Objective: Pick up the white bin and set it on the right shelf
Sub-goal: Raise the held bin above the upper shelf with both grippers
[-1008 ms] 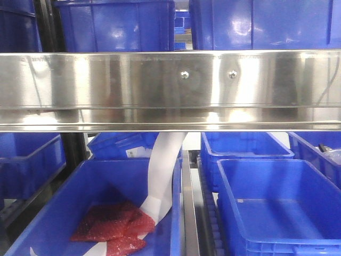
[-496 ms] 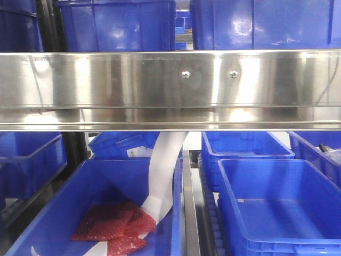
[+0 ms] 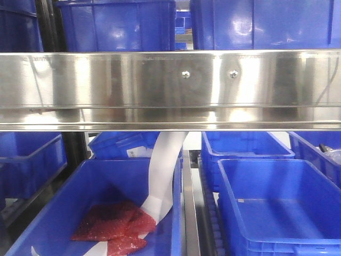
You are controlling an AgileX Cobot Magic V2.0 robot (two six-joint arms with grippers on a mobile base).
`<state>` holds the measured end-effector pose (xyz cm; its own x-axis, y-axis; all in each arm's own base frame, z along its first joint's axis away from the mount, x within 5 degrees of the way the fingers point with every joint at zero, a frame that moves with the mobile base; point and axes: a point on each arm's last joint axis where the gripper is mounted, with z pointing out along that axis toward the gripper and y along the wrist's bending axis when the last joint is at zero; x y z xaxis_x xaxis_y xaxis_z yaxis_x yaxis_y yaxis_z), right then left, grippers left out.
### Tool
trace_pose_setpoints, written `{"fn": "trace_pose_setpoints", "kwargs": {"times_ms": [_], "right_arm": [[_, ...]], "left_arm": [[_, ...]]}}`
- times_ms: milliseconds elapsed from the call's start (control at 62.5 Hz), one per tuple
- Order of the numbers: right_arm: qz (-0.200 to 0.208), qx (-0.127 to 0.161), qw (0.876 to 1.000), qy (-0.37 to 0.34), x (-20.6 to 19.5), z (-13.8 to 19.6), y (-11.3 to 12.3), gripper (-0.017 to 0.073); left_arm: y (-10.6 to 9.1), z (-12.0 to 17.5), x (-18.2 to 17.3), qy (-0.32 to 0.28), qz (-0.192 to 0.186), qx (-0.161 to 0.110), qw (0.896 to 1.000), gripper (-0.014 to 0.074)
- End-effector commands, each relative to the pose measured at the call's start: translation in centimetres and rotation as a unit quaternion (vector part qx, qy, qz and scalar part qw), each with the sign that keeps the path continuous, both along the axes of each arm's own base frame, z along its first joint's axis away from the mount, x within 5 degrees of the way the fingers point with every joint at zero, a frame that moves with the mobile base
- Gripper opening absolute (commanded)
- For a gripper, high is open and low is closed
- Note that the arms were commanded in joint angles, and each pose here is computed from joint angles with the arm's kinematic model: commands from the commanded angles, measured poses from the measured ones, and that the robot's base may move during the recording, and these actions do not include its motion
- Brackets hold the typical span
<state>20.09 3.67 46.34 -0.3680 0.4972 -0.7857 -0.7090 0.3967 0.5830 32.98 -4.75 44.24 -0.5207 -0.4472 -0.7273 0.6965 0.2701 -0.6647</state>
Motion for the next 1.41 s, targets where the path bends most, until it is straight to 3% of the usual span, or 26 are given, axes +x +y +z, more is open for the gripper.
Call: {"fn": "trace_pose_setpoints", "kwargs": {"times_ms": [0, 144, 272, 480, 752, 1152, 1392], "right_arm": [[0.033, 0.041, 0.997, -0.056, -1.7, 2.4, 0.6, 0.0178], [0.031, 0.045, 0.997, -0.055, -1.7, 2.4, 0.5, 0.0178], [0.033, 0.066, 0.997, -0.034, -1.6, 2.5, 0.4, 0.0178], [0.04, 0.085, 0.996, 0.001, -0.3, 1.9, 0.2, 0.0178], [0.091, 0.102, 0.99, 0.019, 3.1, 2.5, 2.3, 0.0178], [0.175, 0.105, 0.977, 0.063, 10.0, 1.5, 9.0, 0.0178], [0.175, 0.106, 0.972, 0.117, 13.5, -1.9, 11.2, 0.0178]], "left_arm": [[-1.1, 3.6, -3.3, -0.07, -0.078, -0.041, 0.994, -0.0098], [-1.1, 3.6, -3.2, -0.069, -0.072, -0.041, 0.994, -0.0098], [-1.0, 3.7, -3.2, -0.07, -0.071, -0.041, 0.994, -0.0098], [0.3, 3.7, -3.0, -0.07, -0.047, -0.039, 0.996, -0.0098], [2.4, 3.6, -2.7, -0.071, -0.012, -0.032, 0.997, -0.0098], [4.6, 2.0, -2.3, -0.048, 0.035, 0.061, 0.996, -0.0098], [6.8, 0.6, -1.8, -0.022, 0.096, 0.14, 0.985, -0.0098]]}}
